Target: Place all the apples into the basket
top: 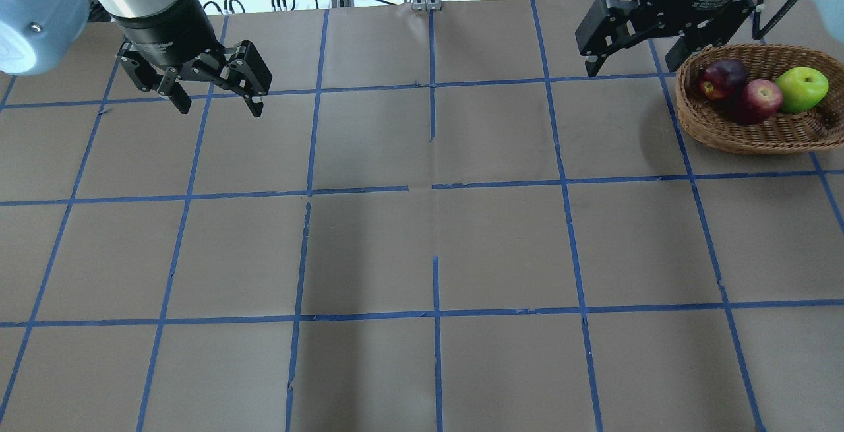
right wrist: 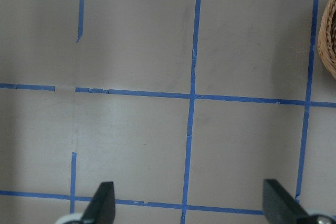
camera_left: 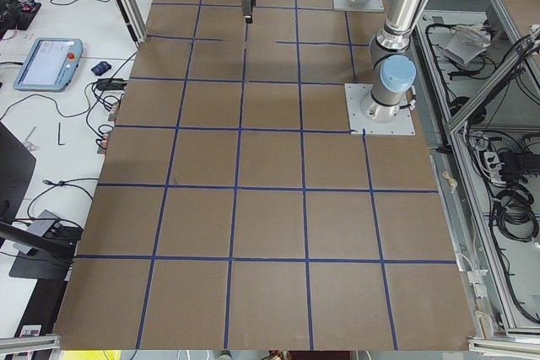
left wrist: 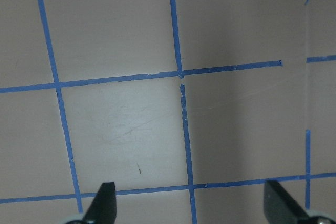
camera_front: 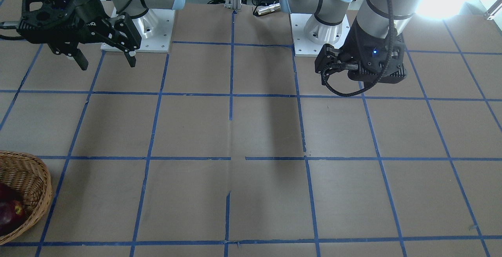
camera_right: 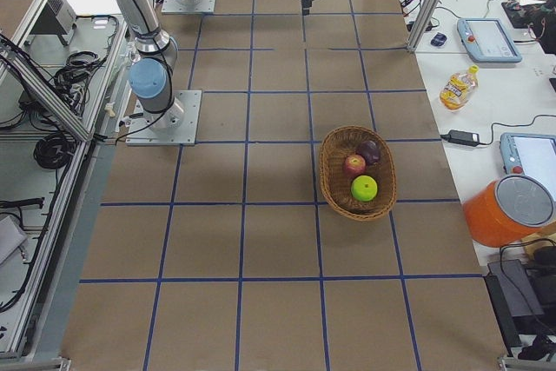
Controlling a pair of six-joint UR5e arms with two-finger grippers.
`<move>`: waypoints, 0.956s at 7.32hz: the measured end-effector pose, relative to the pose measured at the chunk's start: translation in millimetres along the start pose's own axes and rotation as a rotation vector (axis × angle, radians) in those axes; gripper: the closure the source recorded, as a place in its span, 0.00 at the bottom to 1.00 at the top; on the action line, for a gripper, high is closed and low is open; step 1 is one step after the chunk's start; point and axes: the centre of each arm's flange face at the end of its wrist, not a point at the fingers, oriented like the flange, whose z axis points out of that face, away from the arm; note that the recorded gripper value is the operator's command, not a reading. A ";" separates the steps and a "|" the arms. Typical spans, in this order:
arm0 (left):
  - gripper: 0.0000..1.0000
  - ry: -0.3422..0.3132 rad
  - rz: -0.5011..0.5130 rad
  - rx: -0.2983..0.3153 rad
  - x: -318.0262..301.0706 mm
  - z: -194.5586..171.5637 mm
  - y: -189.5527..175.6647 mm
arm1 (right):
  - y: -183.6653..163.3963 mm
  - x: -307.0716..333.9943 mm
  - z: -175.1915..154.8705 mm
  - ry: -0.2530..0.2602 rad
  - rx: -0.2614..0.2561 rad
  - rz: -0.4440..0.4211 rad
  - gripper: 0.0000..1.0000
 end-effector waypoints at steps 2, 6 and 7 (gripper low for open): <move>0.00 -0.006 -0.001 0.001 0.4 -1.1 -2.2 | -8.1 -17.2 6.4 0.047 0.043 -0.041 0.00; 0.00 -0.016 -0.002 0.002 -0.3 -2.2 -3.1 | -20.1 -30.9 19.6 0.046 0.057 -0.070 0.00; 0.00 -0.020 -0.002 0.003 -0.5 -2.9 -2.8 | -21.2 -31.5 19.7 0.045 0.065 -0.068 0.00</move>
